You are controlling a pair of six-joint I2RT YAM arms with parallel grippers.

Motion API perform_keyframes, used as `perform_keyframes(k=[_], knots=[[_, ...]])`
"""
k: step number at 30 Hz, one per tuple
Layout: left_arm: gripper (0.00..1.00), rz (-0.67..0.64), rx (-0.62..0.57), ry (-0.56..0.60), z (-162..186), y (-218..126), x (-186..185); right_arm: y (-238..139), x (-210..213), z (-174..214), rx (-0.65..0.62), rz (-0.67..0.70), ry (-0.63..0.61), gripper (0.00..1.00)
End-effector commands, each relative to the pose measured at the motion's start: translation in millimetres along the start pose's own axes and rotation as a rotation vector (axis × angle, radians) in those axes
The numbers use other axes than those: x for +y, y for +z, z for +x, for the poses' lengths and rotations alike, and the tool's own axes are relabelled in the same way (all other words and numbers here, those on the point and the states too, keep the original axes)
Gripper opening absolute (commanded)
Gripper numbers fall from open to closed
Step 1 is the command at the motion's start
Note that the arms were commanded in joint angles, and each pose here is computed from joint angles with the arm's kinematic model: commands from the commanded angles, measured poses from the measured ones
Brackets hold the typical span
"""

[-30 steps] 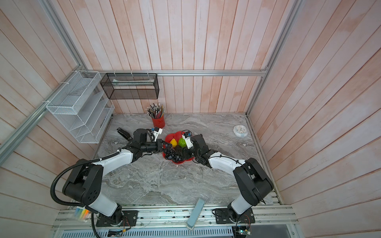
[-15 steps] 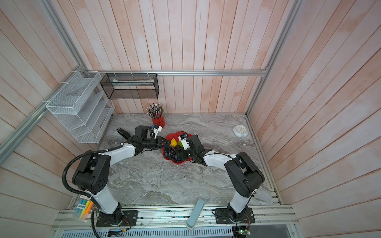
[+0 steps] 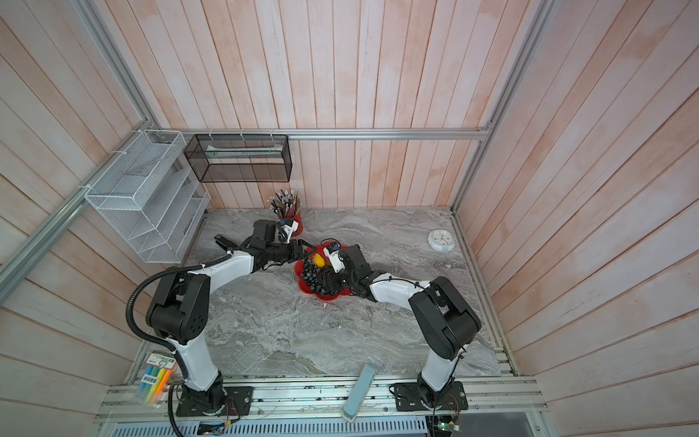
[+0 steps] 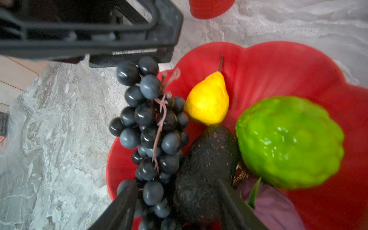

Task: Place and organize the fake fruits in the fruit bowl
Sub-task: 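Lower the grapes into the bowl with the left gripper while the right gripper approaches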

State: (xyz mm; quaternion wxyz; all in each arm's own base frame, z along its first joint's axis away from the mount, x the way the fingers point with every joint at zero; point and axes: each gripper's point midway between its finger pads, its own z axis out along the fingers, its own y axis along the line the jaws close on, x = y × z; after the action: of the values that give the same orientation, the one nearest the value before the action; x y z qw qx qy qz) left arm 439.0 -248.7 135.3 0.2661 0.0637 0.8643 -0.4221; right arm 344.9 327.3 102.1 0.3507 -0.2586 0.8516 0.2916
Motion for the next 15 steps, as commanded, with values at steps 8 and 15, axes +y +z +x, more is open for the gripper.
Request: perform_keyframes(k=[8,15], knots=[[0.59,-0.326,-0.031,0.03,8.5,-46.8,30.9,-5.6,1.7,-10.5,-0.019,0.019,0.001,0.63],[0.42,-0.324,0.021,0.022,45.9,-44.5,16.5,-5.9,-1.2,-4.5,-0.01,0.03,0.03,0.63]])
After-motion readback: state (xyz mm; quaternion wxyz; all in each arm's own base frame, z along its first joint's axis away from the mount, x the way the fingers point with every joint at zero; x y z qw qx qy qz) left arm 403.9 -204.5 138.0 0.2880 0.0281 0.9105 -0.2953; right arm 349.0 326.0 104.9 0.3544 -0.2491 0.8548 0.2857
